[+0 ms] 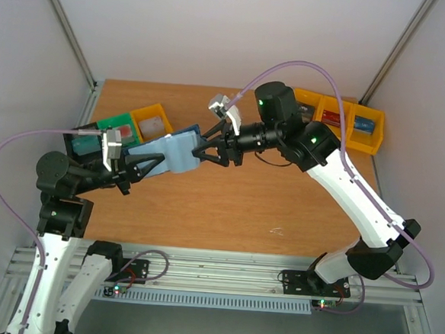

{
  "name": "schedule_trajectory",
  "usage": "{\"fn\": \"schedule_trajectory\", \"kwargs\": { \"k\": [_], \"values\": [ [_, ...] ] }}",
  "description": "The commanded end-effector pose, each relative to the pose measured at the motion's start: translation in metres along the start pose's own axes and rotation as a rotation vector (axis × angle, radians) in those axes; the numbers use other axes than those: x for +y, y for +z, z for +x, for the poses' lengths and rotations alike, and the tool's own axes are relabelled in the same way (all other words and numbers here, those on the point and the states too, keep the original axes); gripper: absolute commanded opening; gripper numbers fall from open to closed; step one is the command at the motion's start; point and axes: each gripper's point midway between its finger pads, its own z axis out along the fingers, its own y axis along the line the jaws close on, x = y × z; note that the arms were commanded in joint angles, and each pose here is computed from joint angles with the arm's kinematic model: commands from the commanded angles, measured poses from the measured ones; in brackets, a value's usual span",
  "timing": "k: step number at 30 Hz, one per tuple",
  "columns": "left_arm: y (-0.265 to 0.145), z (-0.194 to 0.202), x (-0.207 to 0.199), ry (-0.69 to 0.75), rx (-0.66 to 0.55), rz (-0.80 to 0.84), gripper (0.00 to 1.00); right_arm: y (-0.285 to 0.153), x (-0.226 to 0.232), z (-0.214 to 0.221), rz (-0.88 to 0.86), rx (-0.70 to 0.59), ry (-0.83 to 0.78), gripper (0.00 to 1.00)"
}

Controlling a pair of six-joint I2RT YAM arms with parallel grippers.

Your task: Take the credit cards out of the card holder

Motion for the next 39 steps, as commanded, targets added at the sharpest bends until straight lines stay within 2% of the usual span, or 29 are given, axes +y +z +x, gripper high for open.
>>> {"fn": "schedule_trajectory", "kwargs": {
  "k": [1, 6, 13, 15, 17, 19, 21, 22, 23, 24, 25, 27, 28, 30, 34, 39],
  "values": [
    [-0.002, -0.006, -0.017, 0.132, -0.014, 0.071, 0.01, -0.009, 0.001, -0.001, 0.074, -0.002, -0.04, 0.45],
    [-0.002, -0.005, -0.021, 0.17, -0.008, 0.089, 0.01, 0.011, 0.006, -0.001, 0.057, 0.012, -0.084, 0.45],
    [-0.001, 0.0, -0.02, 0.158, -0.006, 0.082, 0.01, 0.037, 0.032, -0.003, -0.086, 0.017, -0.132, 0.54],
    [-0.001, 0.001, -0.017, 0.145, -0.011, 0.076, 0.01, 0.039, 0.034, -0.002, -0.098, 0.019, -0.131, 0.53],
    [-0.001, 0.004, -0.016, 0.128, -0.01, 0.076, 0.01, 0.039, 0.036, -0.001, -0.111, 0.019, -0.122, 0.44],
    [0.0, 0.006, -0.013, 0.116, -0.01, 0.066, 0.02, 0.039, 0.038, -0.001, -0.127, 0.018, -0.111, 0.29],
    [0.0, 0.007, -0.01, 0.105, -0.009, 0.054, 0.02, 0.039, 0.038, 0.0, -0.13, 0.019, -0.095, 0.08],
    [0.0, 0.008, -0.008, 0.098, -0.007, 0.047, 0.02, 0.039, 0.037, 0.0, -0.121, 0.021, -0.088, 0.02],
    [0.0, 0.009, -0.007, 0.092, -0.003, 0.042, 0.03, 0.04, 0.035, 0.002, -0.114, 0.025, -0.082, 0.01],
    [0.0, 0.011, -0.008, 0.088, 0.002, 0.041, 0.05, 0.04, 0.034, 0.003, -0.105, 0.032, -0.074, 0.01],
    [-0.001, 0.013, -0.008, 0.082, 0.01, 0.041, 0.14, 0.04, 0.031, 0.005, -0.091, 0.038, -0.067, 0.01],
    [-0.002, 0.019, -0.011, 0.062, 0.036, 0.048, 0.4, 0.039, 0.026, 0.009, -0.057, 0.046, -0.058, 0.01],
    [-0.003, 0.022, -0.012, 0.064, 0.05, 0.052, 0.49, 0.038, 0.024, 0.01, -0.04, 0.048, -0.053, 0.01],
    [-0.005, 0.029, -0.017, 0.064, 0.077, 0.068, 0.59, 0.036, 0.021, 0.012, -0.011, 0.051, -0.048, 0.01],
    [-0.005, 0.041, -0.018, 0.065, 0.109, 0.102, 0.64, 0.034, 0.019, 0.013, 0.003, 0.058, -0.034, 0.01],
    [0.001, 0.042, 0.009, 0.047, 0.104, -0.014, 0.64, 0.038, 0.015, 0.008, 0.018, 0.048, -0.023, 0.01]
  ]
}}
